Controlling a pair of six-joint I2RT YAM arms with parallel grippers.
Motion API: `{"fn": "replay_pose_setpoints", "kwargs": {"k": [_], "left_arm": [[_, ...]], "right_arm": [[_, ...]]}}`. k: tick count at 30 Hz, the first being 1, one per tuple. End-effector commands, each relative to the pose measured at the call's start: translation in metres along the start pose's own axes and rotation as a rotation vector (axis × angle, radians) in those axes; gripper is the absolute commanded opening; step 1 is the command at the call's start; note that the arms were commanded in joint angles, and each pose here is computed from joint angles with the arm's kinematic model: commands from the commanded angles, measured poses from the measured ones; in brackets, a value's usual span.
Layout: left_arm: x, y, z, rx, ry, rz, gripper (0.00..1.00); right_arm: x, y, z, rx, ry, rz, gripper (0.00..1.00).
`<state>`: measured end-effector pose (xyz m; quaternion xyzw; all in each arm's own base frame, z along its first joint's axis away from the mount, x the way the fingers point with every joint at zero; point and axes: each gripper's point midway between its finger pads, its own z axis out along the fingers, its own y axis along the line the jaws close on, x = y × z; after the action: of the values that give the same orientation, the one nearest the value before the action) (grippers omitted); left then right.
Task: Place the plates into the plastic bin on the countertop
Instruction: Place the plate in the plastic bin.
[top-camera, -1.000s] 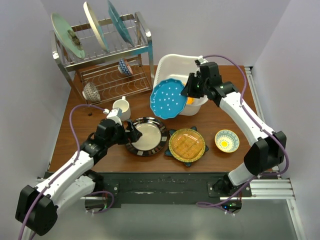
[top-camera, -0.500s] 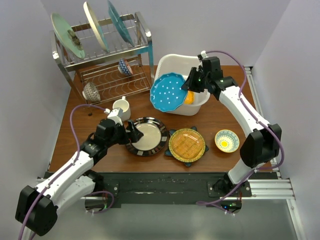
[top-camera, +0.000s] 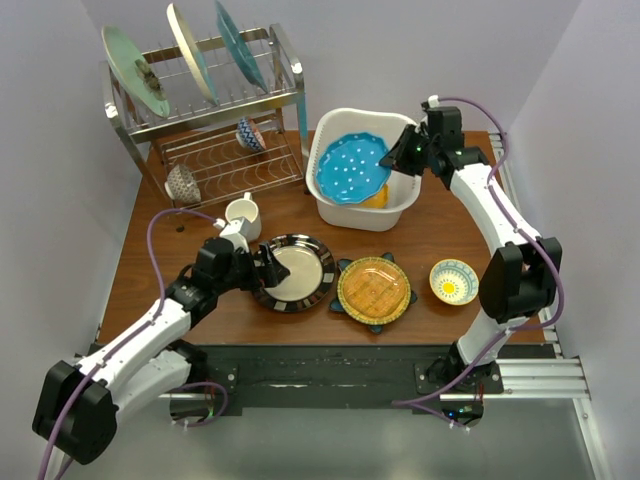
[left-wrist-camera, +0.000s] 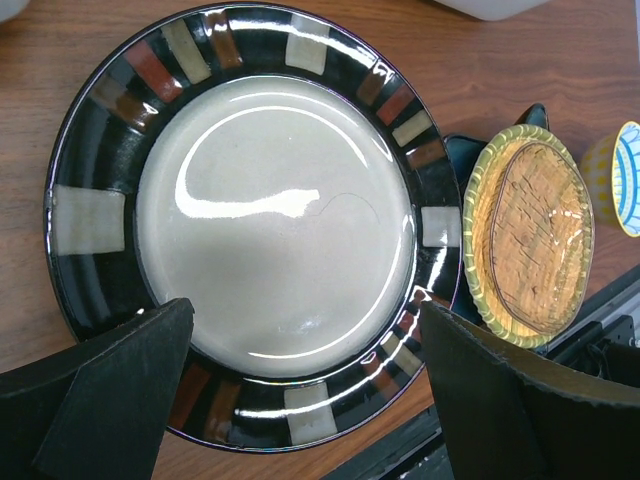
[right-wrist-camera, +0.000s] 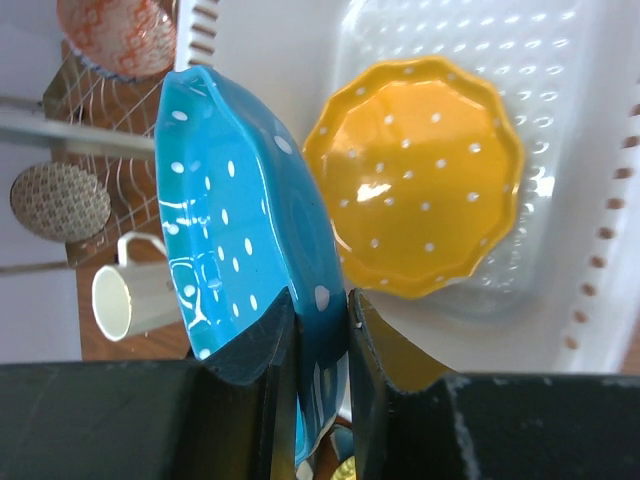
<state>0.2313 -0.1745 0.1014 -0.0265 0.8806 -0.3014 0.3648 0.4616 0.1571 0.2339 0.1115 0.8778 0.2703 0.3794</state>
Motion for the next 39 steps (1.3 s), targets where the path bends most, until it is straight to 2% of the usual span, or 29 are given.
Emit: {"fn": "replay_pose_setpoints", "kwargs": {"k": [1,39], "left_arm": [[-0.002,-0.007,0.001,0.047,-0.019,0.028,1.00],[0.010,0.000,0.002,0.050,-0.009,0.009,1.00]], "right_arm": [[-0.059,0.032,-0.011,-0.128,-0.180,0.021,0.00],[-0.049,-0.014,0.058,0.003,-0.135,0.048,0.00]]}}
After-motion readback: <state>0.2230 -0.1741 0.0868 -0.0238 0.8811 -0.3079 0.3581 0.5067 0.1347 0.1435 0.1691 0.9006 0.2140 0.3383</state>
